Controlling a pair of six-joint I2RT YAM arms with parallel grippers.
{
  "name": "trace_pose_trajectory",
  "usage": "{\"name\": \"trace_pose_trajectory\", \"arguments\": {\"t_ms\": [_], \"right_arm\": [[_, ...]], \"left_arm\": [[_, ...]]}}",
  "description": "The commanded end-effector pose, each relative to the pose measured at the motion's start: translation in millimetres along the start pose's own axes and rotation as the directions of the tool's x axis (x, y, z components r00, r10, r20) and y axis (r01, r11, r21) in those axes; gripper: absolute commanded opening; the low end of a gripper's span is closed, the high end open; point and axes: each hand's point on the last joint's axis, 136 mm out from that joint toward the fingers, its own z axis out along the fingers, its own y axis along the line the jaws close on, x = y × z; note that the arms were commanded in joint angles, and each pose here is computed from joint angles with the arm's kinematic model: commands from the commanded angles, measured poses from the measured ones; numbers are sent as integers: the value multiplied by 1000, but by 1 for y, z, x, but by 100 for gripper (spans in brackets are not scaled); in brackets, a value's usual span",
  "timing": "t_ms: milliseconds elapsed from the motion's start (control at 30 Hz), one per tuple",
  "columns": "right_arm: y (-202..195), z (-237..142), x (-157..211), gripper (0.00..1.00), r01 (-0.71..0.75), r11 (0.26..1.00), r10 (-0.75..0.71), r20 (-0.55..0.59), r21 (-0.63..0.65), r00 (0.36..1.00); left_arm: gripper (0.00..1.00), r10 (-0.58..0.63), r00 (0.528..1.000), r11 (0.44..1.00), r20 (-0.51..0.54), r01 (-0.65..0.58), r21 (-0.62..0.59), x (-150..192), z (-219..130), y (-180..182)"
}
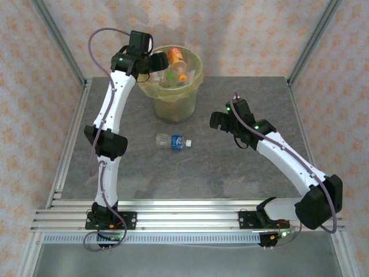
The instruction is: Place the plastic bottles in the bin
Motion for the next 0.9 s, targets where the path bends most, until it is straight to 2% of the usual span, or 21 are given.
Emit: {"name": "trace_pose_trajectory", "arguments": {"t_ms": [0,133,267,367,467,600,733,867], "right_arm": [[5,-6,-12,99,-15,1000,15,33,-9,999],[5,-6,-12,99,-16,1000,16,32,-10,999],[5,-6,-13,99,-19,1000,19,34,-9,999],[5,-5,-12,99,-19,1000,19,30,-6,999],[5,-3,-11,99,-16,1000,16,22,-4,1000],[7,-5,-12,99,-10,1000,10,17,-6,1000],[10,-6,-13,99,-7,1000,8,17,-22,1000],[18,-3,-12,99,3,998,-3,8,-65,1000]], "left_arm": [[67,25,1000,998,17,-26,50,-6,-3,-10],[69,52,998,996,29,-54,71,-10,0,-11],[57,34,999,992,-1,-33,119,-6,13,-11],[55,38,999,989,-34,-32,146,3,23,-13],[61,32,999,992,-36,-27,120,4,27,-8],[66,33,999,998,18,-34,57,-10,11,1],[74,46,991,999,124,-47,0,-38,-23,6],[86,49,972,999,231,-51,4,-64,-59,0]]}}
